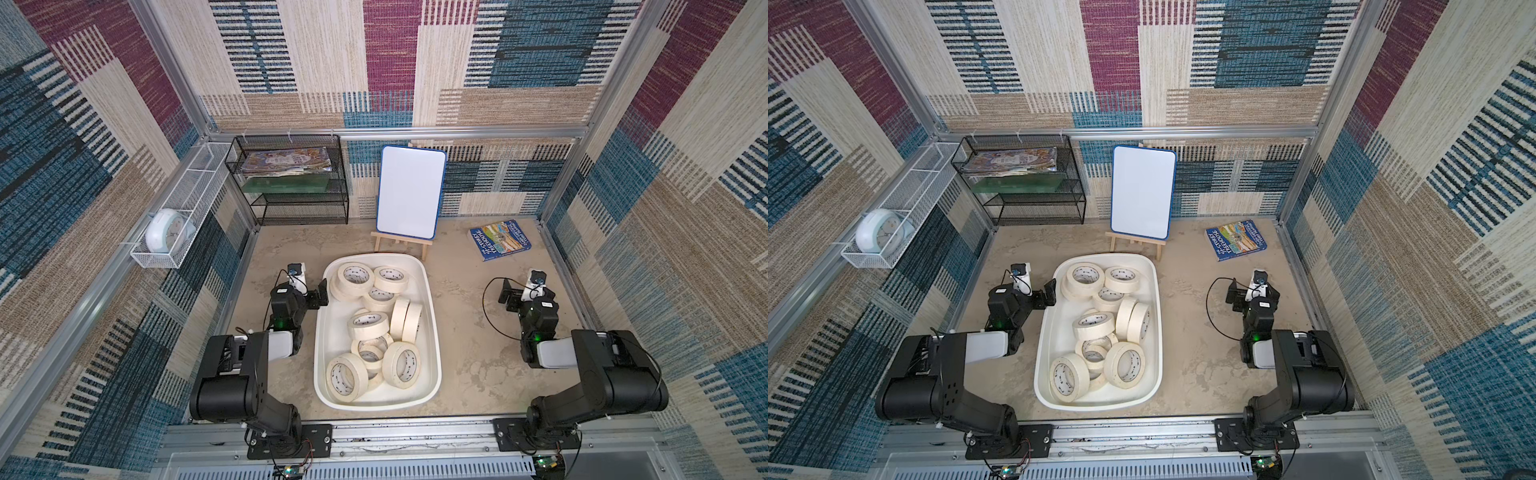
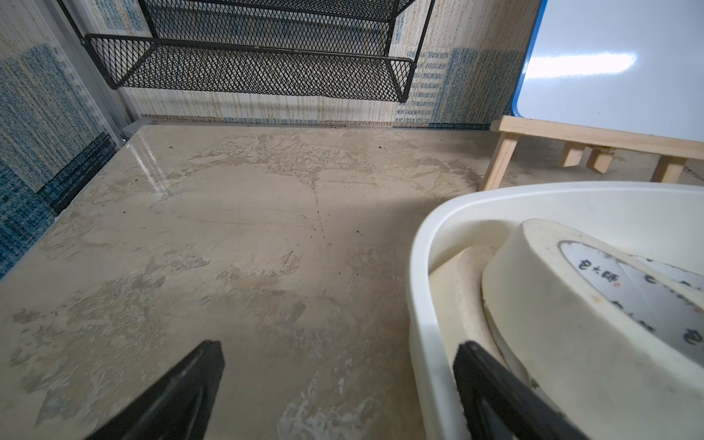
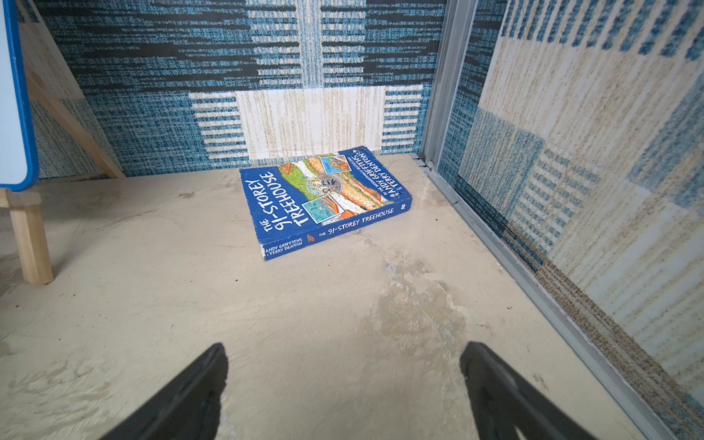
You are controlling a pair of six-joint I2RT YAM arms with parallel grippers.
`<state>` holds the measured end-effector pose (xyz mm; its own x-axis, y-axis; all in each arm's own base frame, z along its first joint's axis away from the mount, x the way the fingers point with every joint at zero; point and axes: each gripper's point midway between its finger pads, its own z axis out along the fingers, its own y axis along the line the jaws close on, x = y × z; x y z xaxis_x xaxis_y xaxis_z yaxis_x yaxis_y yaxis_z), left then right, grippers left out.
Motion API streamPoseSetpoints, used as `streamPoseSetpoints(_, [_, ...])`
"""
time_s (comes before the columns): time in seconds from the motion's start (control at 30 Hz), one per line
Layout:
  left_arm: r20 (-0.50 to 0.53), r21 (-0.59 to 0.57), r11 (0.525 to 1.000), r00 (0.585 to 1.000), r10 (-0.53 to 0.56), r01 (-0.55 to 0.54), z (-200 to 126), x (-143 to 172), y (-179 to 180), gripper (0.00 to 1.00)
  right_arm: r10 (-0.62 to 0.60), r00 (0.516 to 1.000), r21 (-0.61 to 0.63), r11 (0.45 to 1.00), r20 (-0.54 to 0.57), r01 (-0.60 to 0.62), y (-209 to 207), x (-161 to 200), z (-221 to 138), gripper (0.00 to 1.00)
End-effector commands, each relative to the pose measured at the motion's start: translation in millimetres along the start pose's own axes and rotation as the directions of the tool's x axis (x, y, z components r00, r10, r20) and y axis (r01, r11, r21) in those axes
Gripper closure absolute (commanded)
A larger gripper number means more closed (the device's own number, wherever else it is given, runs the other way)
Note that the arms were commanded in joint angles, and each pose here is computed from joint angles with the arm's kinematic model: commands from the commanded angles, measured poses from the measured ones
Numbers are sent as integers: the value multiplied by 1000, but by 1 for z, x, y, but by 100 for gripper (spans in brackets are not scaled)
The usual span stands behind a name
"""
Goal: Take out the art tape in the storage box
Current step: Pick up the art tape from the storage box.
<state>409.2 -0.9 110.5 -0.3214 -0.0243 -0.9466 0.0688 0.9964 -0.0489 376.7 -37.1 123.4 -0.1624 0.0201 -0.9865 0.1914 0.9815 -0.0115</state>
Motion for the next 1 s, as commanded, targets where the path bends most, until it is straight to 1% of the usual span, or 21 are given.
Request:
streamPoseSetpoints(0.0, [-86, -20, 1000, 996, 14, -16, -1, 22, 4, 0, 9, 1000, -5, 1000, 12, -9, 1, -3, -1, 1])
streamPoseSetpoints(0.07, [-85, -57, 998, 996, 0, -5, -1, 18, 10, 0, 7, 1000, -5, 1000, 19, -7, 1, -4, -2, 1])
streamPoseSetpoints(0.17, [-159, -95, 996, 987, -15, 0, -5, 6, 16, 0, -6, 1000, -16, 1000, 17, 6, 5, -10, -1, 1])
streamPoseSetpoints(0.23, [-146, -122, 993, 989, -14, -4, -12, -11, 18, 0, -30, 999, -6, 1000, -14, 30, 9, -26, 8, 1])
streamPoseSetpoints(0.33, [-121, -184, 983, 993, -17, -5, -30, -37, 18, 0, -34, 997, -11, 999, -70, 33, 16, -65, 17, 1])
streamPoseSetpoints(0.4, [-97, -213, 977, 995, 2, -23, -44, -63, 10, 1, -20, 994, -11, 1000, -107, 19, 21, -84, 14, 1])
streamPoseSetpoints(0.47, [-91, -212, 976, 995, 29, -48, -56, -82, -4, 3, -7, 988, -5, 1000, -154, 7, 27, -94, 10, 1])
streamPoseSetpoints(0.57, [-117, -138, 987, 991, 68, -84, -64, -104, -40, 5, -18, 963, -46, 999, -269, 6, 49, -96, 0, 1])
streamPoseSetpoints(0.67, [-232, -49, 993, 969, 91, -105, -60, -102, -72, 5, -94, 932, -151, 988, -350, 43, 87, -94, -13, 1])
streamPoseSetpoints(0.73, [-313, 8, 994, 944, 108, -111, -55, -94, -90, 7, -144, 913, -214, 975, -382, 64, 109, -90, -23, 1])
streamPoseSetpoints(0.8, [-377, 67, 992, 918, 122, -104, -46, -83, -107, 10, -174, 891, -270, 961, -420, 60, 127, -82, -32, 1])
streamPoseSetpoints(0.87, [-438, 106, 991, 891, 123, -84, -38, -70, -116, 16, -185, 871, -316, 948, -456, 36, 139, -74, -40, 1])
streamPoseSetpoints(0.9, [-472, 104, 991, 873, 119, -79, -33, -63, -117, 18, -186, 861, -334, 942, -473, 20, 145, -70, -44, 1])
streamPoseSetpoints(0.97, [-526, 100, 992, 842, 119, -78, -27, -52, -118, 27, -194, 843, -370, 929, -502, -6, 154, -64, -51, 0])
